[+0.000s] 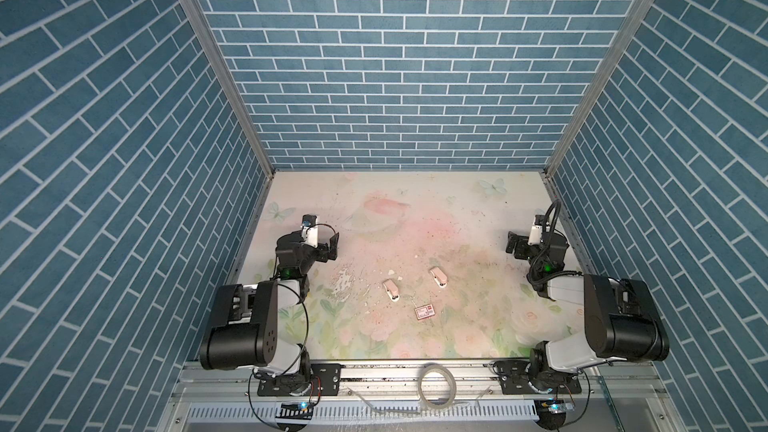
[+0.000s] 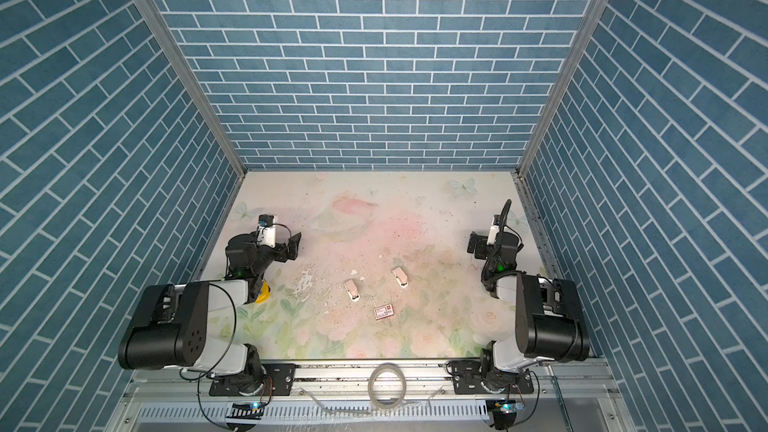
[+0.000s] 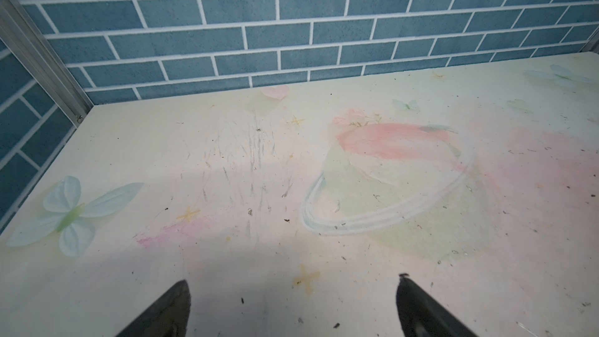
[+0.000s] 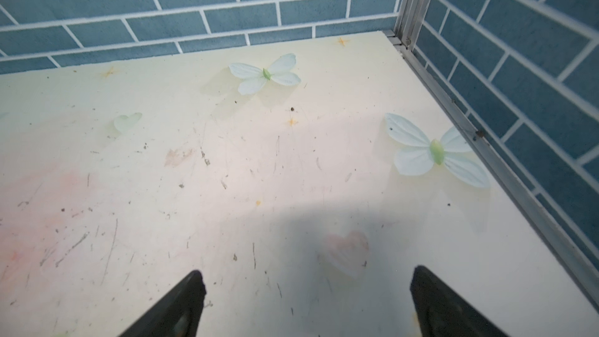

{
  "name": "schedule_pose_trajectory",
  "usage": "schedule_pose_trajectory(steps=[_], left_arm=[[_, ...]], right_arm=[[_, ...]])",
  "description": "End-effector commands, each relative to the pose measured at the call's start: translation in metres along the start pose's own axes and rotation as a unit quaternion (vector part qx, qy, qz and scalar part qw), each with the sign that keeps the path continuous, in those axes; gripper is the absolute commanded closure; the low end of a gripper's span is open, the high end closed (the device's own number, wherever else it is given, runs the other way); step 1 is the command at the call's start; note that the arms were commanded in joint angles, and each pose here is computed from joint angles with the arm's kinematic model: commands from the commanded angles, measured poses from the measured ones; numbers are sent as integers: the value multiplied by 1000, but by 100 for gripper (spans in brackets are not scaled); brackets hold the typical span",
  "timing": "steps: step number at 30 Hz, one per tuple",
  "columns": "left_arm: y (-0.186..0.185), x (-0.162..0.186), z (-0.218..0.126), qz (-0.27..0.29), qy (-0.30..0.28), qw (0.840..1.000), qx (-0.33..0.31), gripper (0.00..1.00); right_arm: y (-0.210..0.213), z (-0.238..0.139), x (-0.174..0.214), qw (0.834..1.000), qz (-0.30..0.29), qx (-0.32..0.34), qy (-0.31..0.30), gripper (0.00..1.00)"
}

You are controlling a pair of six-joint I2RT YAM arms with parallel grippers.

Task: Load the staples into the stapler
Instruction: 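Swing the left gripper over the staple box while the right gripper moves toward the stapler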

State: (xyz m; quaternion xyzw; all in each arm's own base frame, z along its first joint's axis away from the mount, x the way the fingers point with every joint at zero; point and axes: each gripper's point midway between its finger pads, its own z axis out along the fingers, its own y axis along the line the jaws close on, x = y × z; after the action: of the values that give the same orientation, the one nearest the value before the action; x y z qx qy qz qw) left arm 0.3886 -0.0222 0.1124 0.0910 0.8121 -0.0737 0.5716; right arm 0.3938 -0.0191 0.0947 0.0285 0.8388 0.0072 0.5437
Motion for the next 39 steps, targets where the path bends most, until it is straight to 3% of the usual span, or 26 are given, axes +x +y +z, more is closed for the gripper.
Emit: schedule_pose_trajectory(steps=[1, 5, 9, 11, 14, 16, 19, 23, 26, 31, 36, 39], left_arm=[[0, -19, -1, 0, 23, 1000, 3, 0], [0, -32, -5, 1, 69, 998, 8, 1], [4, -53, -11, 4, 86, 996, -2, 0], [-7, -61, -18, 17, 107, 994, 28, 0], [-22, -75, -31, 32, 133, 989, 58, 0], [-32, -84, -40, 39, 146, 986, 74, 0], [-49, -96, -53, 59, 169, 980, 90, 1], [-74, -115, -65, 97, 165, 975, 109, 0], [-95, -125, -70, 110, 157, 972, 137, 1], [-125, -129, -68, 78, 158, 967, 186, 0], [-167, -112, -61, 113, 222, 940, 234, 0], [-193, -98, -57, 138, 244, 925, 256, 0]], right_arm=[[-2, -5, -15, 1000, -11, 10, -4, 1], [-10, -17, -31, 999, 10, 36, 0, 1], [-20, -30, -44, 995, 56, 70, 42, 1], [-14, -41, -58, 994, 78, 59, 56, 1], [10, -64, -78, 992, 106, -7, 68, 1], [38, -77, -84, 986, 127, -89, 66, 1], [77, -91, -83, 962, 165, -204, 74, 1], [98, -96, -63, 929, 228, -255, 139, 1], [96, -98, -39, 919, 269, -234, 168, 6], [107, -112, -1, 897, 275, -253, 236, 9], [122, -118, 17, 881, 278, -283, 257, 20], [128, -118, 26, 871, 287, -284, 281, 39]])
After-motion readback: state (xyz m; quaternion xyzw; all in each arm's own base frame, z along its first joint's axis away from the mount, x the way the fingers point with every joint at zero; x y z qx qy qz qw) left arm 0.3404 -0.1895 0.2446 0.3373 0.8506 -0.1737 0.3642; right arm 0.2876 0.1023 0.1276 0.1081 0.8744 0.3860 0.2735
